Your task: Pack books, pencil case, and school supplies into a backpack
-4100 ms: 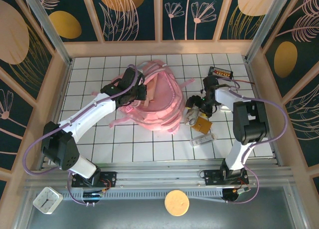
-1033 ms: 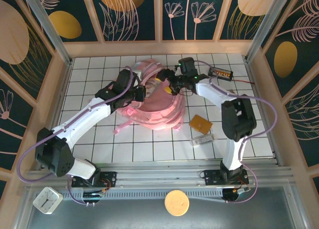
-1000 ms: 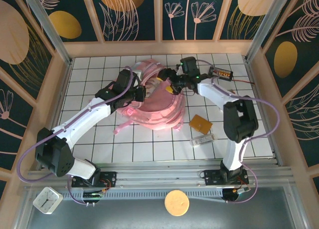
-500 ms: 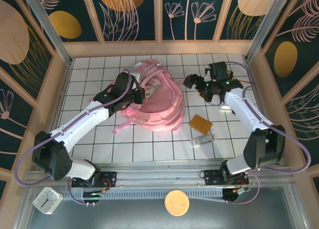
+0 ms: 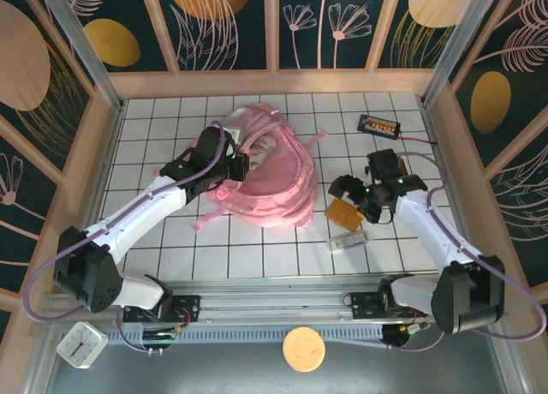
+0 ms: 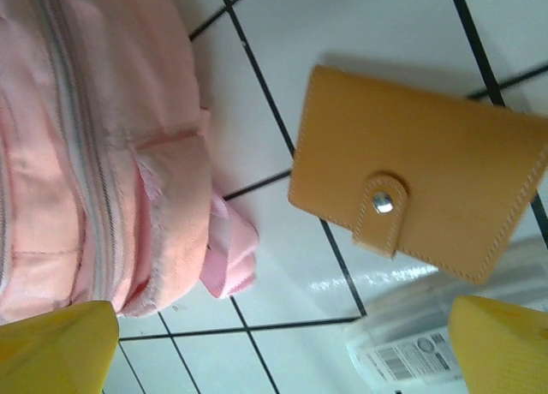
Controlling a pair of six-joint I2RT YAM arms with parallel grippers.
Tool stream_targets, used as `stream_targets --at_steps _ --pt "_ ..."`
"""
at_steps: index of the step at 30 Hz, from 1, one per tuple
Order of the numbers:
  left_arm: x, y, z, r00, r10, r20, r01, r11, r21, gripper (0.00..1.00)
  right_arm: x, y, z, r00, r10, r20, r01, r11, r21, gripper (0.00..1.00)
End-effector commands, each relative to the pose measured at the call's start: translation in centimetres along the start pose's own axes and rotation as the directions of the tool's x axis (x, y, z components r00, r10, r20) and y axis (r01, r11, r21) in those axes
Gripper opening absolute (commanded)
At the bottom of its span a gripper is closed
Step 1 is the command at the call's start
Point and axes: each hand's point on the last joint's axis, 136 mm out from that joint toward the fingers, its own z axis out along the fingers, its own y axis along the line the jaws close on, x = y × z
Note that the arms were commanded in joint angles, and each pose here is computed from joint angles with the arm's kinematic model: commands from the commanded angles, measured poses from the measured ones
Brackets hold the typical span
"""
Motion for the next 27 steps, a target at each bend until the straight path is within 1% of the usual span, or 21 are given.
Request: stream_targets --at_steps 1,4,7,9,11,12,16,17,19,20,21,22,23,24,25,26,27 --pt "-2.9 -2.1 -1.2 0.993 -0.013 0.115 0.002 0.995 0.099 0.0 0.3 0.0 -0.7 0.996 0.081 0.034 -0.08 0.996 -0.044 0.99" --pt "-2.2 -2.1 -0.7 0.995 -0.034 0.095 0.024 0.993 0.112 0.01 0.9 0.7 -0.5 0.996 0.092 0.01 -0.091 0.991 -0.101 0.99" --pt "-1.3 -2.4 -0.2 0.996 -0.059 0.07 0.048 0.988 0.145 0.0 1.1 1.1 -0.1 0.995 0.097 -0.017 -0.098 0.987 -0.125 0.99" --pt "-1.0 -2.4 0.0 0.995 -0.075 0.066 0.065 0.986 0.152 0.0 1.2 1.2 0.1 0.995 0.097 -0.032 -0.101 0.987 -0.122 0.99" --pt "-0.8 -2.4 0.1 0.994 -0.085 0.062 0.074 0.985 0.156 0.0 1.2 0.8 0.3 0.994 0.106 -0.039 -0.109 0.99 -0.092 0.99" --pt "-0.8 -2.4 0.2 0.995 -0.086 0.057 0.076 0.984 0.16 0.03 1.3 0.7 0.4 0.993 0.108 -0.043 -0.111 0.991 -0.08 0.99" --pt "-0.6 -2.1 0.4 0.994 -0.1 0.041 0.093 0.986 0.139 0.31 1.3 1.2 0.6 0.992 0.114 -0.05 -0.118 0.989 -0.092 0.99" --pt "-0.7 -2.1 0.3 0.994 -0.103 0.046 0.096 0.985 0.14 0.35 1.2 1.4 0.6 0.993 0.112 -0.049 -0.116 0.988 -0.097 0.99" --pt "-1.1 -2.2 -0.2 0.991 -0.119 0.062 0.11 0.984 0.142 0.47 1.3 2.0 0.5 0.994 0.1 -0.046 -0.104 0.99 -0.1 0.99" --pt "-1.3 -2.2 -0.7 0.989 -0.128 0.072 0.117 0.983 0.143 0.55 1.3 2.3 0.5 0.995 0.092 -0.044 -0.096 0.99 -0.099 0.99" --pt "-1.6 -2.2 -1.1 0.987 -0.139 0.082 0.127 0.982 0.142 0.66 1.3 2.7 0.5 0.996 0.077 -0.041 -0.081 0.992 -0.097 0.99" --pt "-1.8 -2.0 -1.7 0.984 -0.154 0.091 0.141 0.981 0.136 0.74 1.4 3.1 0.5 0.997 0.062 -0.042 -0.065 0.993 -0.097 0.99" --pt "-1.9 -1.9 -2.3 0.981 -0.166 0.098 0.152 0.98 0.13 0.76 1.5 3.6 0.5 0.998 0.047 -0.042 -0.051 0.994 -0.098 0.99" --pt "-1.9 -1.5 -3.0 0.977 -0.185 0.105 0.173 0.978 0.117 0.81 1.5 4.0 0.6 0.998 0.034 -0.044 -0.038 0.995 -0.097 0.99" --pt "-1.8 -1.1 -3.6 0.972 -0.208 0.113 0.197 0.975 0.103 0.84 1.6 4.5 0.7 0.999 0.02 -0.045 -0.025 0.995 -0.098 0.99" --pt "-1.4 -0.2 -4.3 0.962 -0.245 0.118 0.237 0.969 0.074 0.87 1.6 5.2 0.7 0.999 0.006 -0.044 -0.011 0.994 -0.106 0.99" --pt "-0.7 0.8 -4.7 0.951 -0.29 0.113 0.286 0.957 0.043 0.87 1.7 6.0 0.8 0.999 -0.01 -0.044 0.005 0.993 -0.119 0.99"
